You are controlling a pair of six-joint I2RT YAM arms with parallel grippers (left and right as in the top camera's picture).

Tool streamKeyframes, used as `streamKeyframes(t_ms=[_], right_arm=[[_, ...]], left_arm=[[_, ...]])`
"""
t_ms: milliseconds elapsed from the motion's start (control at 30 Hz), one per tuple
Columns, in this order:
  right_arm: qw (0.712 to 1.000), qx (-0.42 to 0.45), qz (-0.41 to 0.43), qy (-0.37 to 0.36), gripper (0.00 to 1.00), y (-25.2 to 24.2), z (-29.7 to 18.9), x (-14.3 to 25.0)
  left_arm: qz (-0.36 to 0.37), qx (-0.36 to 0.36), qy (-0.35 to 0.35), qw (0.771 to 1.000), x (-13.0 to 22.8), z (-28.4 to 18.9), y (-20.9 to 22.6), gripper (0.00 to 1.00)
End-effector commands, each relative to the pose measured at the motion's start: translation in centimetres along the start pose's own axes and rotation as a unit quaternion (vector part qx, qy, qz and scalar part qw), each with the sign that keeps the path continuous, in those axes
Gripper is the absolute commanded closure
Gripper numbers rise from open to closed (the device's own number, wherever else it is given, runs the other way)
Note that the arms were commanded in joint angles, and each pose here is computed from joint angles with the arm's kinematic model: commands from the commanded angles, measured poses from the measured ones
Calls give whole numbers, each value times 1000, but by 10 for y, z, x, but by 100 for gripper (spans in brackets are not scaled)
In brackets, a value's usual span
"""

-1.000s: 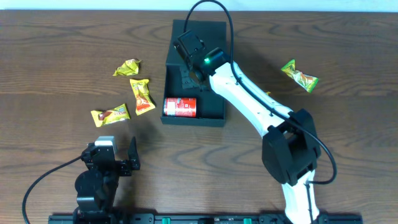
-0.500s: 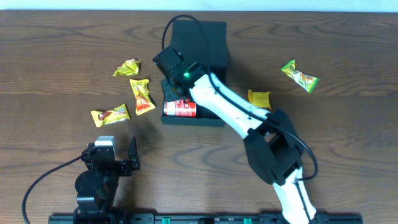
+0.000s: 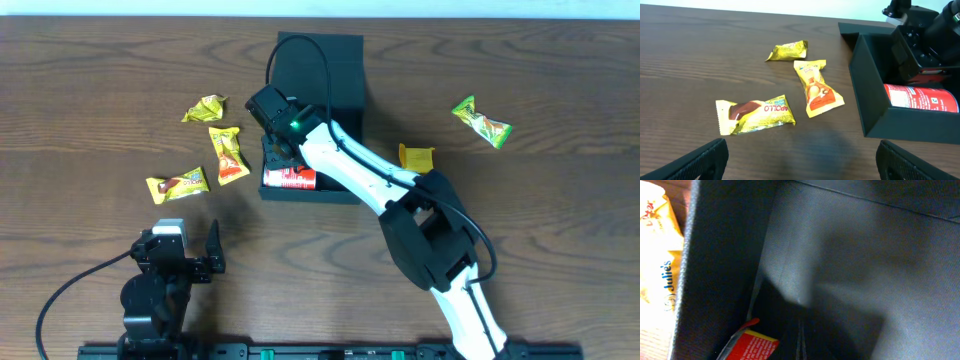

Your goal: Pack container

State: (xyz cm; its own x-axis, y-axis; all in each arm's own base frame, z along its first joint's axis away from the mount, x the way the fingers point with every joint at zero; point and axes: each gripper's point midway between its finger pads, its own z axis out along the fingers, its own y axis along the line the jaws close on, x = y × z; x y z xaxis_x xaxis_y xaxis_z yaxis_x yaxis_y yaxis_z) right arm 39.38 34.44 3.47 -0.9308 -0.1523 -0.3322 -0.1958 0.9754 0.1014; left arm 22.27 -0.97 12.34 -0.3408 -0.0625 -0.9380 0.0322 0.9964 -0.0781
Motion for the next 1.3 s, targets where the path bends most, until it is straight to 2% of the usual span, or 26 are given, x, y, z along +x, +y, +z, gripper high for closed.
streamKeyframes(t_ms=[0,133,267,400,500,633,700,833,1067,1200,1233,1267], right_arm=[[1000,-1,12,14,98,1,3,8],[1000,-3,15,6,98,0,3,3],[999,-6,26,-25,98,-2,-19,-22],[996,-18,30,-82,98,-2,-76,-61],[992,-18,14,-123,99,-11,-136,-81],[984,60,1,-169,98,-62,-199,-89],[983,97,20,-157,98,-100,-216,-83],[979,145,121,-75,99,-176,-195,-57],[978,100,171,62,99,-214,-106,10],[973,104,182,98,61,-228,-75,44],[973,106,179,104,40,-231,-68,51],[972,108,180,108,23,-235,-64,56]], left_arm=[[7,5,10,1000,9,3,-1,5],[7,5,10,1000,9,3,-1,5],[7,5,10,1000,9,3,-1,5],[7,5,10,1000,9,3,-1,5],[7,5,10,1000,9,3,-1,5],[7,5,10,1000,9,3,-1,5],[7,5,10,1000,9,3,-1,5],[7,5,10,1000,9,3,-1,5],[7,5,10,1000,9,3,-1,5],[7,5,10,1000,9,3,-1,5],[7,5,10,1000,9,3,-1,5],[7,5,10,1000,9,3,-1,5]])
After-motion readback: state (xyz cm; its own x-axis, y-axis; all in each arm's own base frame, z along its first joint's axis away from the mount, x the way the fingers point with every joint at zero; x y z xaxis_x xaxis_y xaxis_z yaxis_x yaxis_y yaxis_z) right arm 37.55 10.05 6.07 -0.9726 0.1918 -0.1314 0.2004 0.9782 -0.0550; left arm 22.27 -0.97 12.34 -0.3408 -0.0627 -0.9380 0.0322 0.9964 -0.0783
